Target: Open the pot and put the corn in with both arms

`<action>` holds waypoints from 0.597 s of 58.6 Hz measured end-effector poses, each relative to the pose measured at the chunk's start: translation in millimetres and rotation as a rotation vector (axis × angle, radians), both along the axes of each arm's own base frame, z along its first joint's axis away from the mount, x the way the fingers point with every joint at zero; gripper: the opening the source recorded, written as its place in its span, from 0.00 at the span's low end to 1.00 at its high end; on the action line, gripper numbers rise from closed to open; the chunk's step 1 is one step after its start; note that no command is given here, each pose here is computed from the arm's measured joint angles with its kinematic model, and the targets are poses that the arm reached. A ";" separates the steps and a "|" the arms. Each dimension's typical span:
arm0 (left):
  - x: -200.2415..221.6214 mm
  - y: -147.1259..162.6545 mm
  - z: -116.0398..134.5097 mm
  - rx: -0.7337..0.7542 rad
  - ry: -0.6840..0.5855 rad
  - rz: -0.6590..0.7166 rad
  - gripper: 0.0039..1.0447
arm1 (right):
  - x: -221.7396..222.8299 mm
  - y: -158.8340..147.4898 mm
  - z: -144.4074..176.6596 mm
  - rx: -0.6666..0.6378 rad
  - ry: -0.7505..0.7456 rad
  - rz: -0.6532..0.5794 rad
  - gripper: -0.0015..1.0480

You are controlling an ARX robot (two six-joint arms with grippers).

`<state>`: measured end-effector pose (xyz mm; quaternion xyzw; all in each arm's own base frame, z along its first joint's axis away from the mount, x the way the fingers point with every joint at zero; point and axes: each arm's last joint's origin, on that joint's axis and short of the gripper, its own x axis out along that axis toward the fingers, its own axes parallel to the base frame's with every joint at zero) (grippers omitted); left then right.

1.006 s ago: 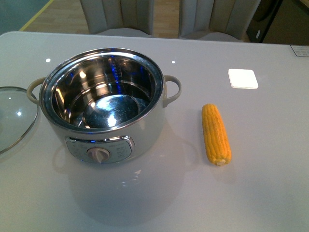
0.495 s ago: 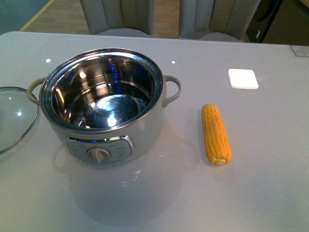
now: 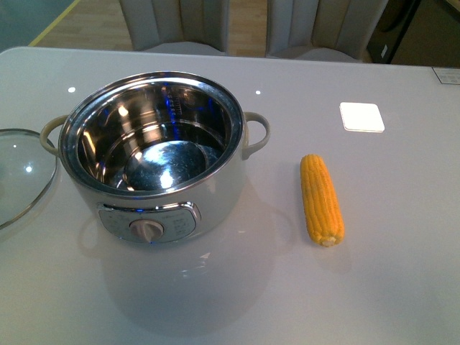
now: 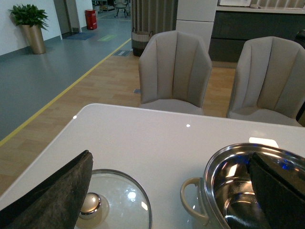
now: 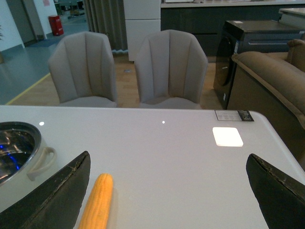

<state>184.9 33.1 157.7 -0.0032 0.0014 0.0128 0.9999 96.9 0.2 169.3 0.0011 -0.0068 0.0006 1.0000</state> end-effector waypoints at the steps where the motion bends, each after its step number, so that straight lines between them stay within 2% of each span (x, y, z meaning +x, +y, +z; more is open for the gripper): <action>1: 0.0 0.0 0.0 0.000 0.000 0.000 0.94 | 0.0 0.0 0.0 0.000 0.000 0.000 0.92; 7: -5.5 -3.6 1.5 -0.003 0.024 -0.015 0.79 | 0.0 0.0 0.0 0.000 0.000 0.000 0.92; 14: -18.2 -12.0 5.6 0.001 0.007 -0.021 0.53 | 0.0 0.0 0.0 0.000 0.000 0.000 0.92; 30: -36.8 -23.3 6.2 0.002 0.009 -0.005 0.07 | 0.0 0.0 0.0 0.000 0.000 0.000 0.92; 32: -38.5 -26.5 5.9 -0.001 0.010 0.003 0.02 | 0.0 0.0 0.0 0.000 0.000 0.000 0.92; 35: -41.7 -30.5 5.9 0.001 0.009 -0.013 0.03 | 0.0 0.0 0.0 0.000 0.000 0.000 0.92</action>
